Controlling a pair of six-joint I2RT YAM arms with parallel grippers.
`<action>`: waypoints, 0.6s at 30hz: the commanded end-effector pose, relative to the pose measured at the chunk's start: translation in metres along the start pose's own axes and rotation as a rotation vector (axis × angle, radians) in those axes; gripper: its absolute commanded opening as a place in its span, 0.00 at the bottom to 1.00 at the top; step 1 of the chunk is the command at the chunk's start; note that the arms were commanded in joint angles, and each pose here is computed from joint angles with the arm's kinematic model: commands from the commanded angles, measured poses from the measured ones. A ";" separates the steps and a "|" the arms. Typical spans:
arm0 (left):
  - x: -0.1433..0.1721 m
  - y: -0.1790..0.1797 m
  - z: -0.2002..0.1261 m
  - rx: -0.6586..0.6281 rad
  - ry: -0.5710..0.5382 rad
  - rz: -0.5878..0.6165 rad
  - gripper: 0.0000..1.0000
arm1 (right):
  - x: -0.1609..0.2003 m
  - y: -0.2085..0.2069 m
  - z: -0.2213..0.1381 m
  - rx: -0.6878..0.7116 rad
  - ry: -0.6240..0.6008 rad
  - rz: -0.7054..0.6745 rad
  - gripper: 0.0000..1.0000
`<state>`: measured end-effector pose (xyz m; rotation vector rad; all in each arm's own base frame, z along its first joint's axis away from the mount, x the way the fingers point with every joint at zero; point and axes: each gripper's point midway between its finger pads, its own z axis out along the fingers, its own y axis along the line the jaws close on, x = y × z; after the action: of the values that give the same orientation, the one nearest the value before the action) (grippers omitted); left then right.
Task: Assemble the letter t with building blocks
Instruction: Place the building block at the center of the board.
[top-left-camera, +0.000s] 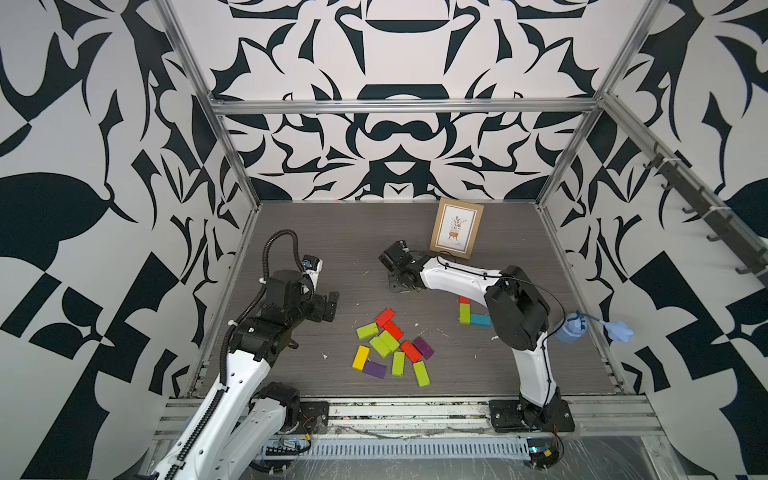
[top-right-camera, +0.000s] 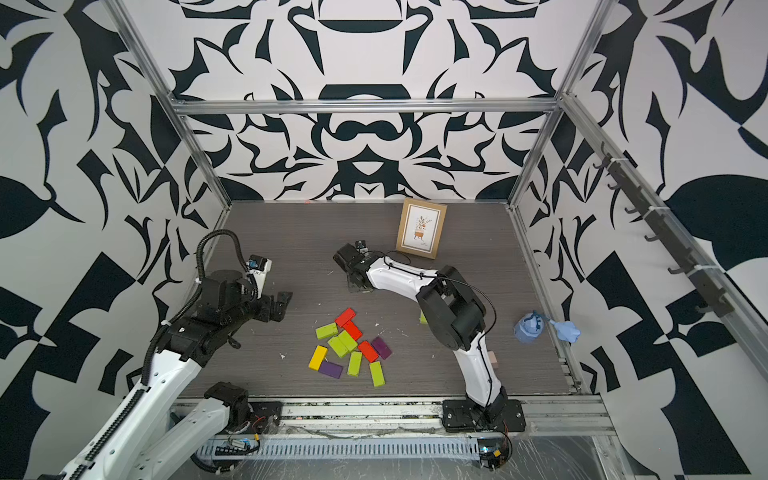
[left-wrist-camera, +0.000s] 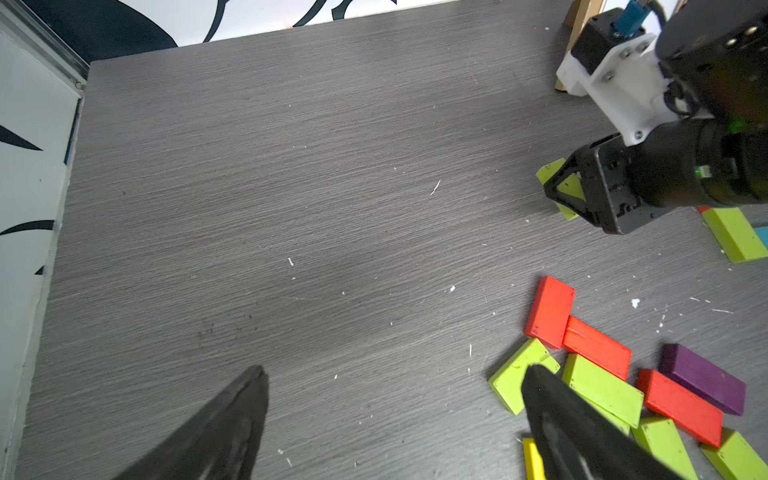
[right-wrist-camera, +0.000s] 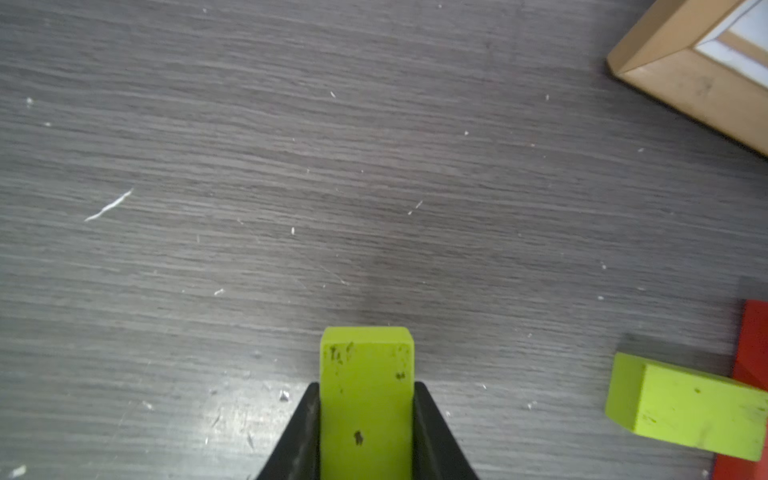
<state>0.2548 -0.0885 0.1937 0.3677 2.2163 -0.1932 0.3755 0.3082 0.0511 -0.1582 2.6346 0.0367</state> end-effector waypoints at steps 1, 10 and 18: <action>0.000 -0.001 -0.003 0.004 -0.005 -0.007 0.99 | -0.027 0.001 -0.012 -0.010 -0.067 0.059 0.24; -0.002 -0.010 -0.003 0.055 -0.003 -0.021 0.99 | -0.027 -0.009 0.000 0.008 -0.050 0.081 0.24; -0.008 -0.012 -0.002 0.069 -0.023 -0.036 0.98 | -0.026 -0.011 0.007 0.007 -0.040 0.087 0.24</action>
<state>0.2523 -0.0956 0.1942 0.3702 2.2178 -0.2522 0.3933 0.2951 0.0456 -0.0752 2.6350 0.0297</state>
